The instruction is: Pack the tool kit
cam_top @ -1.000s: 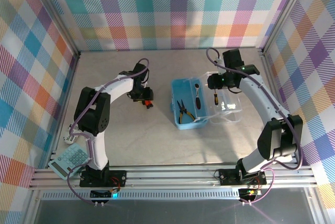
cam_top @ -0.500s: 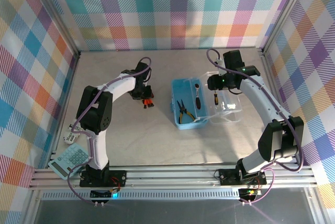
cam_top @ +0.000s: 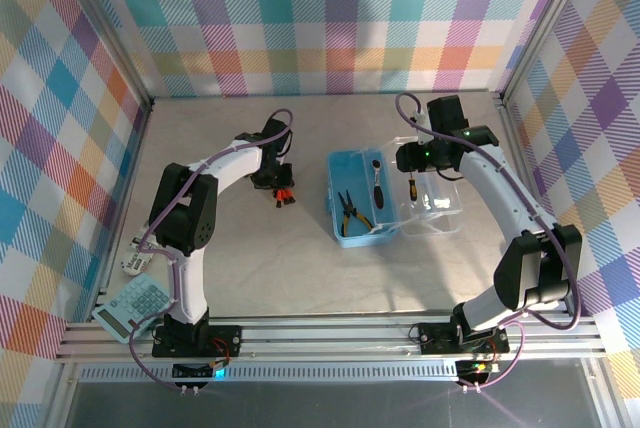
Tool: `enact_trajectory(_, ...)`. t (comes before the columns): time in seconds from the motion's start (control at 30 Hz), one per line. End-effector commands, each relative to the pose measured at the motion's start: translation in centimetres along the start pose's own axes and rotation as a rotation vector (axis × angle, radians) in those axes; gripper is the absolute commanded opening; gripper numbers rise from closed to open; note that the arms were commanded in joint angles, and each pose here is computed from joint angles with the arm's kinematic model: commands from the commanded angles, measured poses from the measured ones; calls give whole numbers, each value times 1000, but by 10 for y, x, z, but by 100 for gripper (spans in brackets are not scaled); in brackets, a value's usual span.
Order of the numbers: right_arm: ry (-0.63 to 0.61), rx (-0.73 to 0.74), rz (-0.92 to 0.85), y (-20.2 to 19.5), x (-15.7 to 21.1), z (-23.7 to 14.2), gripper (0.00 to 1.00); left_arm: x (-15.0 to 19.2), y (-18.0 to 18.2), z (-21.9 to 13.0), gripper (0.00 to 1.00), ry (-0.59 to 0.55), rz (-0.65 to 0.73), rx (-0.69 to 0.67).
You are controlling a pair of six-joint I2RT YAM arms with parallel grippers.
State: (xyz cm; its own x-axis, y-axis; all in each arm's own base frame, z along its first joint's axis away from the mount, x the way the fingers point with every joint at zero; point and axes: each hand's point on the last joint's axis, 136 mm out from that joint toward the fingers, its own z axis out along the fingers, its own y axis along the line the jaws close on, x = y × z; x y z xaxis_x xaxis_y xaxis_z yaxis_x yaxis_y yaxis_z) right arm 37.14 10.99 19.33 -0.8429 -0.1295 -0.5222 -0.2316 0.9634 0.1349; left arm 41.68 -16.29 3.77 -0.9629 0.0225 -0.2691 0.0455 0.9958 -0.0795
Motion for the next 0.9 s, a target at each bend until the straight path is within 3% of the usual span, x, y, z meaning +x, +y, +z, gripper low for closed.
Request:
enact_trajectory(0.0,-21,-28,-2,7,0,-11,54,28,18,24,4,109,14,-78)
enact_trajectory(0.03,-24,-29,-2,8,-1,-13,54,28,19,22,0,106,15,-79)
enact_trajectory(0.23,-46,-59,-2,14,-3,-23,54,12,16,-16,0,30,17,-48)
enact_trajectory(0.43,-78,-143,4,29,-7,-32,54,-5,-5,-68,0,-71,26,85)
enact_trajectory(0.6,-110,-240,18,46,-12,-39,54,-11,-46,-107,0,-138,51,346)
enact_trajectory(0.87,-240,-520,90,89,-46,-62,55,-5,-119,-170,0,-235,144,856)
